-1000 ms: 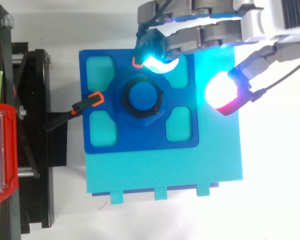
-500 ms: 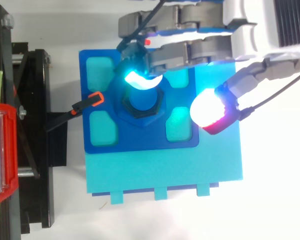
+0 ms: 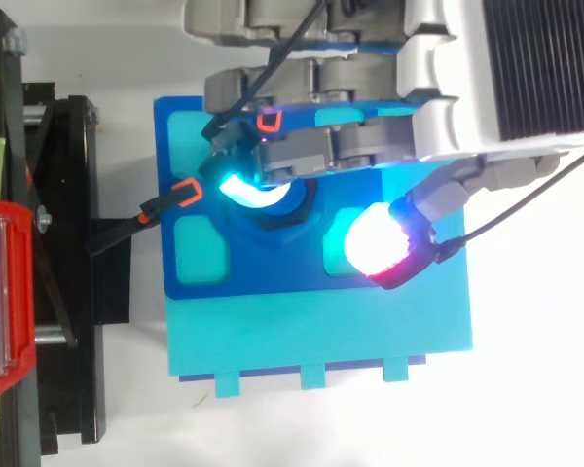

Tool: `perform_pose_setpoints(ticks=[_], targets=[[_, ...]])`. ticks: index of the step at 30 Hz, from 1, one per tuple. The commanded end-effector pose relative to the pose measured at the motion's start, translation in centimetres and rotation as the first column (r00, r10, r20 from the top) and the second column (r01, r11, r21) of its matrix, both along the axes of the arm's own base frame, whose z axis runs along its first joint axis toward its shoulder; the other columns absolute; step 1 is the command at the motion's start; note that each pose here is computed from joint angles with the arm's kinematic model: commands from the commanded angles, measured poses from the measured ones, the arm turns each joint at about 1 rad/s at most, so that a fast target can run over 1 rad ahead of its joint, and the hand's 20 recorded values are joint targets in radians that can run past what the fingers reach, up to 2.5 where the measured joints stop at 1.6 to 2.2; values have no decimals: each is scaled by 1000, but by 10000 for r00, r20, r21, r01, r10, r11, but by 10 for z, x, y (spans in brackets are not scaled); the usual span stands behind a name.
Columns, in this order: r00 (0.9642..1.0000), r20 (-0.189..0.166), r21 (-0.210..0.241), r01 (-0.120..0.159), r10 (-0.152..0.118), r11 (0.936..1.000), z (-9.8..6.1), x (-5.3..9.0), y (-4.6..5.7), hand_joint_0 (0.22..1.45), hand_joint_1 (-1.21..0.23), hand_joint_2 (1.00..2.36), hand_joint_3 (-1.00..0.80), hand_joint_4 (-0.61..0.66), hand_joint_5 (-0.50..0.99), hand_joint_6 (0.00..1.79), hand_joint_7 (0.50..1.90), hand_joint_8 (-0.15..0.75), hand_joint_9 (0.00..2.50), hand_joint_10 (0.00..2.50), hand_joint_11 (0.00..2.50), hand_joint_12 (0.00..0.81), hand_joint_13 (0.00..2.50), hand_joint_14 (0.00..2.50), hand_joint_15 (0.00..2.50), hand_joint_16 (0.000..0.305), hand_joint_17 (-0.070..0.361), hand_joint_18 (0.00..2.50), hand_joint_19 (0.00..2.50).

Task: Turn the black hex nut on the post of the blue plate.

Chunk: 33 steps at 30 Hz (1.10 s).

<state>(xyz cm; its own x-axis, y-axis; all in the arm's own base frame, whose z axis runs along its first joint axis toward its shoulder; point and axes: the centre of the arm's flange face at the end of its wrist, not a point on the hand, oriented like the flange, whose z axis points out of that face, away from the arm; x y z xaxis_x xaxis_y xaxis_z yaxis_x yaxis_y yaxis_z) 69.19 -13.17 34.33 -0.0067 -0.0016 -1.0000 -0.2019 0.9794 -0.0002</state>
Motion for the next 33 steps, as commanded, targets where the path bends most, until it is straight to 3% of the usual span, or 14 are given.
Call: perform_pose_setpoints(ticks=[1, 6, 13, 14, 21, 27, 29, 33], targets=[[9999, 116, 0, 8, -8, 10000, -1, 2, 3, 412, -620, 1000, -500, 193, -269, 500, 880, 37, 0, 565, 223, 241, 53, 0, 58, 38, 85, 160, 242], [10000, 73, 60, -23, 22, 10000, -12, 7, 5, 428, -713, 1000, -500, 167, -279, 500, 853, 50, 21, 772, 259, 219, 51, 1, 78, 35, 79, 157, 229], [10000, 30, 121, -22, 22, 9999, -18, 9, 5, 449, -762, 1000, -500, 113, -295, 501, 828, 39, 46, 504, 319, 208, 50, 2, 62, 33, 74, 155, 199], [9999, -102, 169, -5, 6, 9999, -31, 12, 4, 451, -765, 1000, -500, 109, -297, 501, 824, 38, 47, 466, 319, 208, 50, 0, 59, 33, 73, 155, 206], [10000, 45, 196, 23, -24, 9998, -30, 13, 1, 460, -767, 1000, -500, 89, -300, 501, 815, 31, 39, 317, 341, 204, 45, 0, 54, 32, 71, 145, 200], [10000, 42, 211, 23, -24, 9998, -35, 15, 0, 463, -759, 1000, -500, 89, -300, 501, 825, 26, 31, 308, 358, 203, 40, 0, 51, 31, 70, 138, 210], [10000, -16, 272, 10, -9, 9996, -47, 19, 0, 461, -754, 1000, -500, 93, -300, 501, 827, 25, 27, 326, 334, 206, 38, 1, 53, 32, 71, 141, 211], [9999, 103, 358, 5, -9, 9994, -45, 21, 0, 461, -748, 1000, -500, 92, -300, 501, 827, 24, 22, 341, 339, 205, 37, 2, 48, 32, 71, 140, 211]])
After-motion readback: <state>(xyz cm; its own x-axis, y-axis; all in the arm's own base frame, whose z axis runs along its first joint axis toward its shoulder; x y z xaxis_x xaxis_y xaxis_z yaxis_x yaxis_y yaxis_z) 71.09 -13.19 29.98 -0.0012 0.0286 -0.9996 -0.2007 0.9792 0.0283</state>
